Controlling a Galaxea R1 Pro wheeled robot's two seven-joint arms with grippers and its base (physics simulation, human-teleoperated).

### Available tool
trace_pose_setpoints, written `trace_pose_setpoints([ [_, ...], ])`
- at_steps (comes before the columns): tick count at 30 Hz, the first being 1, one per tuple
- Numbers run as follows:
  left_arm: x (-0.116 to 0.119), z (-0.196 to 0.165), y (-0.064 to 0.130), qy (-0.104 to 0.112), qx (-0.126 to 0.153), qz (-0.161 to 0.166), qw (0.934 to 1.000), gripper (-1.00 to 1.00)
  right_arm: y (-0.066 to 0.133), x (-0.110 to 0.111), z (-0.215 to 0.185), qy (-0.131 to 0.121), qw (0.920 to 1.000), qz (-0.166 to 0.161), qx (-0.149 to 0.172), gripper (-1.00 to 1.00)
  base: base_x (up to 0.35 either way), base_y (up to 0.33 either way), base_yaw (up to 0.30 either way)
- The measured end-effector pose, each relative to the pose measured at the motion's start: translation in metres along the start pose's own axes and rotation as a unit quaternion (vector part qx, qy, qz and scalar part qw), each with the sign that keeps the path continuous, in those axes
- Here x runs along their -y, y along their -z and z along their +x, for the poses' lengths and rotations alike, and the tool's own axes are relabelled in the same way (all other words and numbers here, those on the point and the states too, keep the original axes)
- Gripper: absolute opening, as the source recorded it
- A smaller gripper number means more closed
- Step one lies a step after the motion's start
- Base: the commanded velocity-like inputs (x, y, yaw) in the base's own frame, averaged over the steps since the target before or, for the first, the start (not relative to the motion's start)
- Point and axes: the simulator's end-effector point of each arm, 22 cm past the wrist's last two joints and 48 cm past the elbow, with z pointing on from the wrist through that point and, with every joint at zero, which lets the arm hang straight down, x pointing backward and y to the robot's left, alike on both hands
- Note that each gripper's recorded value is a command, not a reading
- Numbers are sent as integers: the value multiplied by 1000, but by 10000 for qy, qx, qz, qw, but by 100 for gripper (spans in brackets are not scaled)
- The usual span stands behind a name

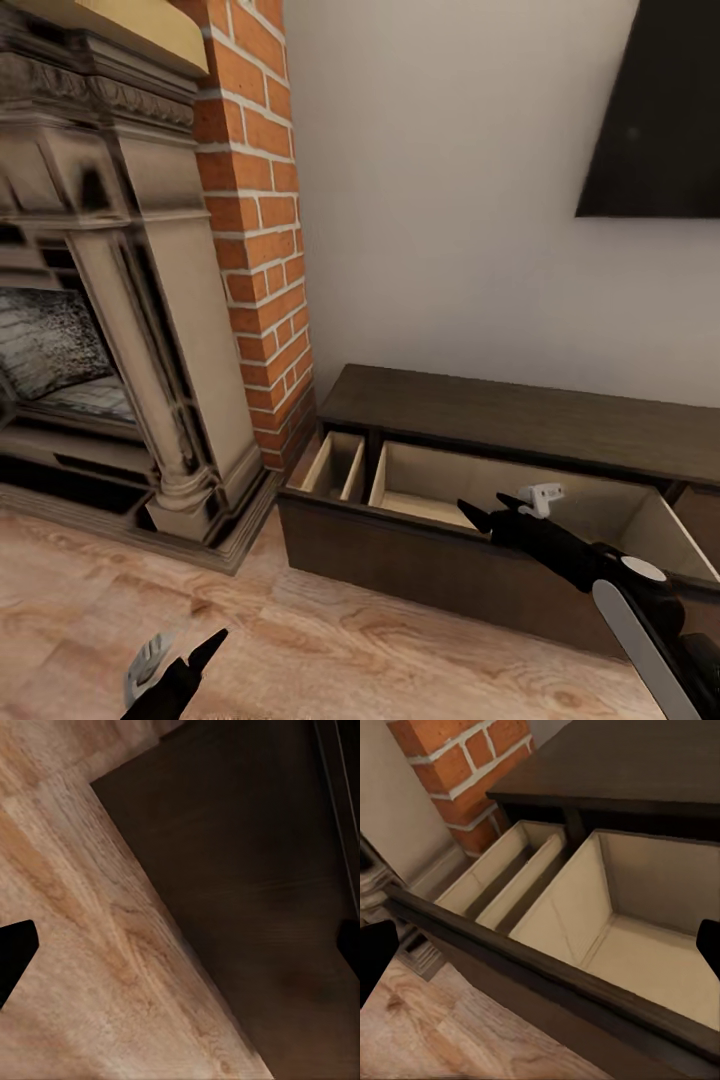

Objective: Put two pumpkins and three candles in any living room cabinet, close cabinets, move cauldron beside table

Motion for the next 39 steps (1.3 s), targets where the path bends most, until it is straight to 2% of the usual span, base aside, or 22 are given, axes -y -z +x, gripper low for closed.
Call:
trace_pose_setpoints([
  [2, -1, 0, 0, -1, -4, -13, 10000, 100, -3, -7, 6, 57, 9999, -61, -71, 100, 0, 0, 300],
  [20, 1, 1, 0, 51, -12, 26, 10000, 100, -6, -21, 17, 125, 9995, -202, -190, 100, 0, 0, 300],
  [32, 2, -2, 1, 70, 17, 61, 10000, 100, -7, -18, 24, 347, 9989, -88, -301, 100, 0, 0, 300],
  [39, 1, -2, 1, 65, 22, 33, 10000, 100, -7, -17, 26, 382, 9987, -67, -323, 100, 0, 0, 300],
])
